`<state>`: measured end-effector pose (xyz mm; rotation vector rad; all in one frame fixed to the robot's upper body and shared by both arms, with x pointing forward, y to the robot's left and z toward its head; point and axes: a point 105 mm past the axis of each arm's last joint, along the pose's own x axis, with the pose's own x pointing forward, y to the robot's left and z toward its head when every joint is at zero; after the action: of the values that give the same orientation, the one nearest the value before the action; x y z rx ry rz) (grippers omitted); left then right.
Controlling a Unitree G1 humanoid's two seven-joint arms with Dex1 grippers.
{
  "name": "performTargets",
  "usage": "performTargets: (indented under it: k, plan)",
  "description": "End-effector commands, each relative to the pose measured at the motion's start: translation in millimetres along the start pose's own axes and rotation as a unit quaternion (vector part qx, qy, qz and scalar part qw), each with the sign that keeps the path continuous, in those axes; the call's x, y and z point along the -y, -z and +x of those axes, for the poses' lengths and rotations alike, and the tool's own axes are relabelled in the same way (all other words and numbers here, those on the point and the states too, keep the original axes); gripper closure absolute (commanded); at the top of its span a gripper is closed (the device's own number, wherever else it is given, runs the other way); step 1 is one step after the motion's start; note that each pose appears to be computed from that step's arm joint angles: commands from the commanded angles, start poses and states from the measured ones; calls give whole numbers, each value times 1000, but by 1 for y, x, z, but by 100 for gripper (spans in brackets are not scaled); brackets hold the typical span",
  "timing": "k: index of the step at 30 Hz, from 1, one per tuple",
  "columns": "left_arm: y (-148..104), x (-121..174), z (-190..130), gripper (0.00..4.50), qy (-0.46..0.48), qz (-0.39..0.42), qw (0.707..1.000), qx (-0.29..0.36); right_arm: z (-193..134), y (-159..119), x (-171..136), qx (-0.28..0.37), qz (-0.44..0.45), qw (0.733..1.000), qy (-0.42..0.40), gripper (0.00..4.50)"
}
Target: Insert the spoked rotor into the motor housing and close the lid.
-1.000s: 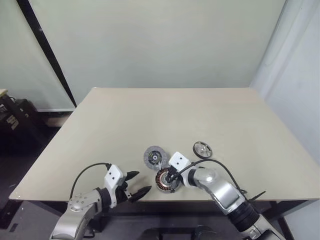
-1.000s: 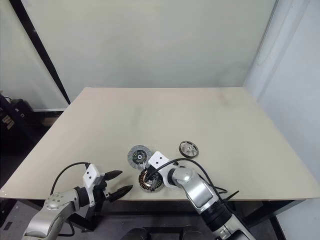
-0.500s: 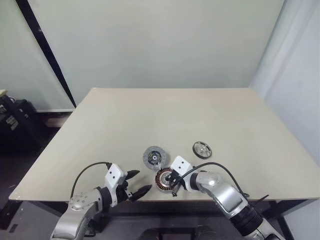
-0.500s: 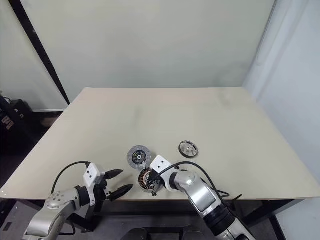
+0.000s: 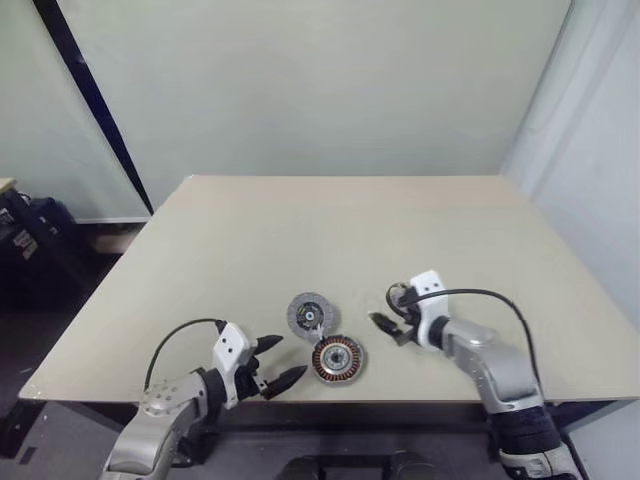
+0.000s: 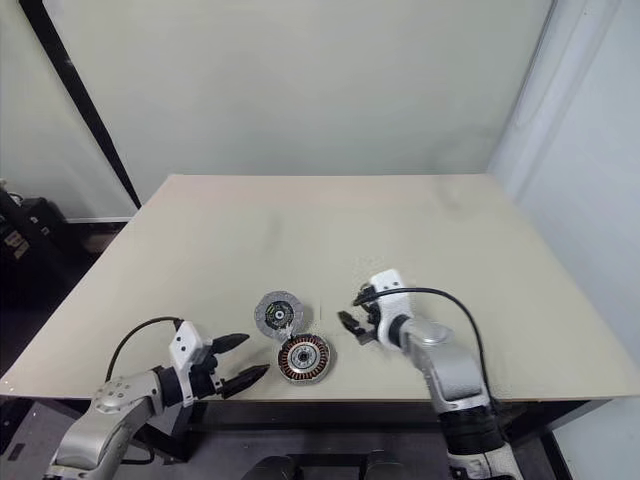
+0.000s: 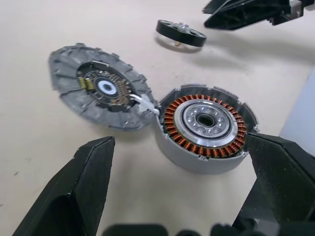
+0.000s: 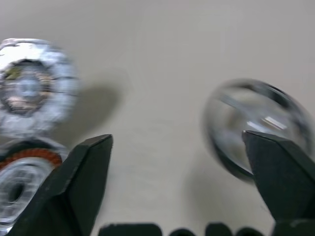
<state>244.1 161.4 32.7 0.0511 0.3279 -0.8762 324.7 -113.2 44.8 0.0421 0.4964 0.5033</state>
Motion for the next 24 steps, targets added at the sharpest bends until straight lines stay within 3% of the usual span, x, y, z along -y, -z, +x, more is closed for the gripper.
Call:
performTargets:
  k: [1, 5, 12, 18, 24]
  plan:
    - [-16, 1, 4, 0, 13, 24, 999, 21, -7, -8, 16, 33, 93, 994, 39, 2]
    - [-21, 1, 8, 0, 22, 28, 999, 27, -7, 7, 27, 13, 228, 971, 70, 2]
    - [-23, 2, 13, 0, 36, 33, 998, 28, 7, 7, 25, 24, 401, 915, 41, 2]
    - [-26, 3, 14, 0, 39, 37, 998, 29, 18, -4, 25, 50, 486, 872, 22, 2]
    - [-25, 3, 10, 0, 34, 38, 998, 27, 28, 1, 22, 38, 511, 858, 23, 2]
